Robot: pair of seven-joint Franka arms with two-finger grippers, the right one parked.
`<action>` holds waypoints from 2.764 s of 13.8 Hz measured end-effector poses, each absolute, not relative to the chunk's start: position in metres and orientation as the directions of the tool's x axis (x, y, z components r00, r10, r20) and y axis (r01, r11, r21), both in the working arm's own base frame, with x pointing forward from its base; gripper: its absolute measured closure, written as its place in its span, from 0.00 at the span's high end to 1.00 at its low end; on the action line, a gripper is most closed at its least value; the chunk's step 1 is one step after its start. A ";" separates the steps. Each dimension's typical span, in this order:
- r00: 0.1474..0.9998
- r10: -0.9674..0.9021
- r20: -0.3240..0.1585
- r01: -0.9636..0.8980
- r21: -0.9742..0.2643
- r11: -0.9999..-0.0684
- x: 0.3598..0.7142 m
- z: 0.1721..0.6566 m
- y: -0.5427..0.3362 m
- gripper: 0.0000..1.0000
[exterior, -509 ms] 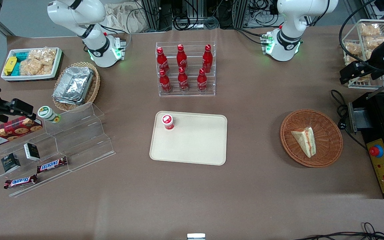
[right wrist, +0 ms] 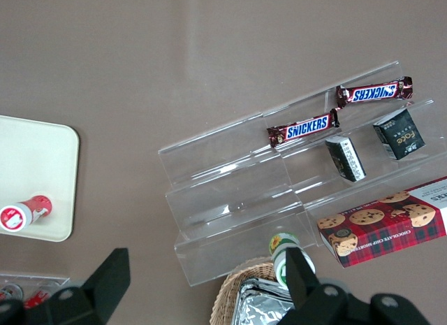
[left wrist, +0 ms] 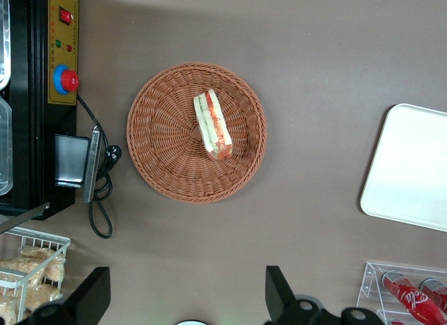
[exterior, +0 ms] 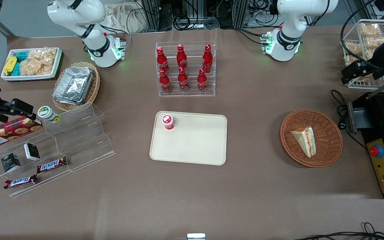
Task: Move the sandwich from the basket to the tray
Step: 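Move the left gripper toward the wicker basket above the sandwich, then lower the open left gripper over the wrapped sandwich in the basket, then close the left gripper on the sandwich and lift it from the basket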
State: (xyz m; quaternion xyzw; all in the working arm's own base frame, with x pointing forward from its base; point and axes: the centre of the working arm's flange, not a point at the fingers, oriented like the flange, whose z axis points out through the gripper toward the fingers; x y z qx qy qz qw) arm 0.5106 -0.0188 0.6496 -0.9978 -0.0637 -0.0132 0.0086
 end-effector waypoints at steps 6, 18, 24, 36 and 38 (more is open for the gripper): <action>0.988 0.155 -0.004 0.155 0.005 -0.988 0.521 0.633 -0.006 1.00; 0.942 0.328 -0.070 0.326 -0.033 -0.945 0.617 0.438 -0.011 1.00; 0.927 0.371 -0.051 0.370 -0.031 -0.928 0.600 0.315 -0.014 1.00; 0.927 0.375 -0.026 0.374 -0.022 -0.927 0.586 0.256 -0.011 0.43; 0.927 0.374 -0.017 0.374 -0.018 -0.927 0.588 0.265 -0.012 0.25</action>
